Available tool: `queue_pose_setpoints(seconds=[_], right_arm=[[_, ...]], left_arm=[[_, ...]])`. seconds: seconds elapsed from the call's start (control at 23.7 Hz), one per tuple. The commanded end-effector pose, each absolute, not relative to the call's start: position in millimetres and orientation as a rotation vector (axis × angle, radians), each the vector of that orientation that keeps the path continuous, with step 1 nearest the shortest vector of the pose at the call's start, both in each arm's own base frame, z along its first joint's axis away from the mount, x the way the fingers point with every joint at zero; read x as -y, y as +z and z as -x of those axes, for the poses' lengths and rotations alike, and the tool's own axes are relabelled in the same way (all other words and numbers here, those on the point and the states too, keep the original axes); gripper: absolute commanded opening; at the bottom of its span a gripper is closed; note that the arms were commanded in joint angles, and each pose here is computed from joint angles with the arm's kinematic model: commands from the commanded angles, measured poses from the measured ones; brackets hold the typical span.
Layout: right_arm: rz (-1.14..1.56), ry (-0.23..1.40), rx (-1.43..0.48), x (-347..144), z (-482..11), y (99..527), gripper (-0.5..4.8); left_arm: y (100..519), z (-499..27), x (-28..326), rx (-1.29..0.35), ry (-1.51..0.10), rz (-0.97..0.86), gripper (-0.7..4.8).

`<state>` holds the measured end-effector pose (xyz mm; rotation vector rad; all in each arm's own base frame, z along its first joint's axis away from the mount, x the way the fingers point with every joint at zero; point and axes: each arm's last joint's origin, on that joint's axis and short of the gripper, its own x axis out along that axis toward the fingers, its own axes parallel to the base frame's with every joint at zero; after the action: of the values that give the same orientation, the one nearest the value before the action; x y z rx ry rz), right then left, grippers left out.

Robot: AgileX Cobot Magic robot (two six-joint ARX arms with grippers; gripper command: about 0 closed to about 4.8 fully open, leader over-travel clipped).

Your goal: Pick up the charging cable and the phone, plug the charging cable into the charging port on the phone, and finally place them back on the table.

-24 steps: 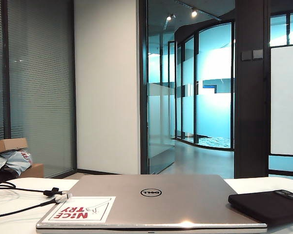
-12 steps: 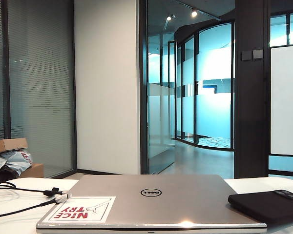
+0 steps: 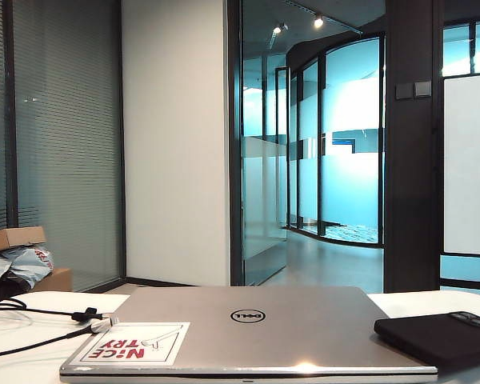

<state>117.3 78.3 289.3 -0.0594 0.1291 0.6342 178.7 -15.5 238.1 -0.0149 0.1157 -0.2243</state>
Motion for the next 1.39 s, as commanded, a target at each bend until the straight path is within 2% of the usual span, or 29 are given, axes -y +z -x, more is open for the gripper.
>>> queue_pose_setpoints(seconds=[0.04, 0.3, 0.46, 0.76, 0.8, 0.84, 0.93, 0.97, 1.18, 1.39], right_arm=[[0.081, 0.727, -0.175, -85, -110, 286, -0.06], [0.199, 0.892, -0.191, -98, -97, 280, -0.06], [0.274, 0.932, -0.201, -101, -92, 276, -0.06], [0.278, 0.944, -0.205, -102, -91, 276, -0.06], [0.279, 0.945, -0.206, -102, -91, 276, -0.06], [0.279, 0.945, -0.206, -102, -91, 276, -0.06], [0.278, 0.944, -0.206, -102, -91, 276, -0.05], [0.278, 0.943, -0.206, -102, -91, 276, -0.06], [0.278, 0.944, -0.205, -102, -91, 276, -0.06], [0.278, 0.944, -0.206, -102, -91, 276, -0.06]], left_arm=[[234, -185, 32, -0.112, -0.32, -0.077, -0.05], [209, -196, 58, -0.232, -0.452, -0.171, -0.05], [194, -204, 60, -0.3, -0.463, -0.209, -0.05], [160, -211, 64, -0.463, -0.534, -0.408, -0.03], [158, -212, 64, -0.47, -0.535, -0.408, 0.16], [158, -212, 64, -0.472, -0.536, -0.409, 1.27], [158, -212, 64, -0.445, -0.563, -0.511, 4.09], [157, -212, 64, -0.425, -0.585, -0.595, 4.22], [156, -211, 64, -0.384, -0.633, -0.774, 4.22], [146, -214, 64, -0.419, -0.657, -0.804, 4.22]])
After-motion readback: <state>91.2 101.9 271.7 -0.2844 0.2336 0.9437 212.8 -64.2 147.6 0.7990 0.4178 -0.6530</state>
